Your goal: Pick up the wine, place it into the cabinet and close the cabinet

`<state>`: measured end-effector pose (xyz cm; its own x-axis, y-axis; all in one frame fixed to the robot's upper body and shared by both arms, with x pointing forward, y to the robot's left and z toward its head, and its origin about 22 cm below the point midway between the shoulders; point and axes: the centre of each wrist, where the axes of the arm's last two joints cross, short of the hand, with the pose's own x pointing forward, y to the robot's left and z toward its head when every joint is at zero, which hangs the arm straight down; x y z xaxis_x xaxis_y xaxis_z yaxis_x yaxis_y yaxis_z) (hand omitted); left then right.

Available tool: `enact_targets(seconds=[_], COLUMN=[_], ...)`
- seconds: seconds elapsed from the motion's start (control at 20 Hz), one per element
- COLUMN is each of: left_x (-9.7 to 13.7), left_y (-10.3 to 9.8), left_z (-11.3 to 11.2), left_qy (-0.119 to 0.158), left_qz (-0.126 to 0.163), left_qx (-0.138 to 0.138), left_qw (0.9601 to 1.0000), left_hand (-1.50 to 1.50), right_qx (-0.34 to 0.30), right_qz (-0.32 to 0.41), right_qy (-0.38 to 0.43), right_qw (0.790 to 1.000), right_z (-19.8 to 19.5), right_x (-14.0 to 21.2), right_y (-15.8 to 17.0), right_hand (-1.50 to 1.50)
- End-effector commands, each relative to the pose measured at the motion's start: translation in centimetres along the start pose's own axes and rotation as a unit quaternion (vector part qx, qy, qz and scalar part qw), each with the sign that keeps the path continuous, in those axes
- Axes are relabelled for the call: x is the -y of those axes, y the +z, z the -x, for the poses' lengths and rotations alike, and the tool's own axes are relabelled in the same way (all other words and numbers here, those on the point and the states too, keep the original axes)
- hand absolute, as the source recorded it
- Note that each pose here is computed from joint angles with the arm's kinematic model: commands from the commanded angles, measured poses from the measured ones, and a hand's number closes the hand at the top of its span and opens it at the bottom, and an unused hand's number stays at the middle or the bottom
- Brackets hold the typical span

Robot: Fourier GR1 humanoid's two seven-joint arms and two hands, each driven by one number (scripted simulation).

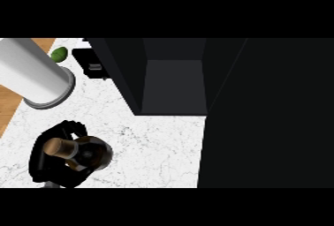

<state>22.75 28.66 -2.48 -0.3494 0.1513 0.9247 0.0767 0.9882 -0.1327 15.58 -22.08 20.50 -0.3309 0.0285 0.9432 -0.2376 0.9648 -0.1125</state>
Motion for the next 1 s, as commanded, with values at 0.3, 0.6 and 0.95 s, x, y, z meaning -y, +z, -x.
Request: enact_targets(seconds=[0.3,0.6,0.95], left_x=[7.1,12.9,17.2], left_y=[-3.0,-3.3,-5.4], left_z=[-8.0,-8.7,-10.4], left_qy=[0.000,0.034,0.052], left_qz=[0.043,0.062,0.075], left_qx=[-0.003,-0.012,-0.013], left_qw=[0.9991,0.9974,0.9957], left_hand=[1.50,1.50,1.50], right_qx=[0.023,0.025,0.029], right_qz=[-0.019,-0.028,-0.020], right_qy=[-0.024,-0.028,-0.034], right_qw=[0.999,0.999,0.999], right_z=[-1.5,-1.3,-1.9], right_x=[-0.4,0.7,-0.2], right_y=[1.0,1.8,2.6], right_hand=[-1.50,-1.50,-1.50])
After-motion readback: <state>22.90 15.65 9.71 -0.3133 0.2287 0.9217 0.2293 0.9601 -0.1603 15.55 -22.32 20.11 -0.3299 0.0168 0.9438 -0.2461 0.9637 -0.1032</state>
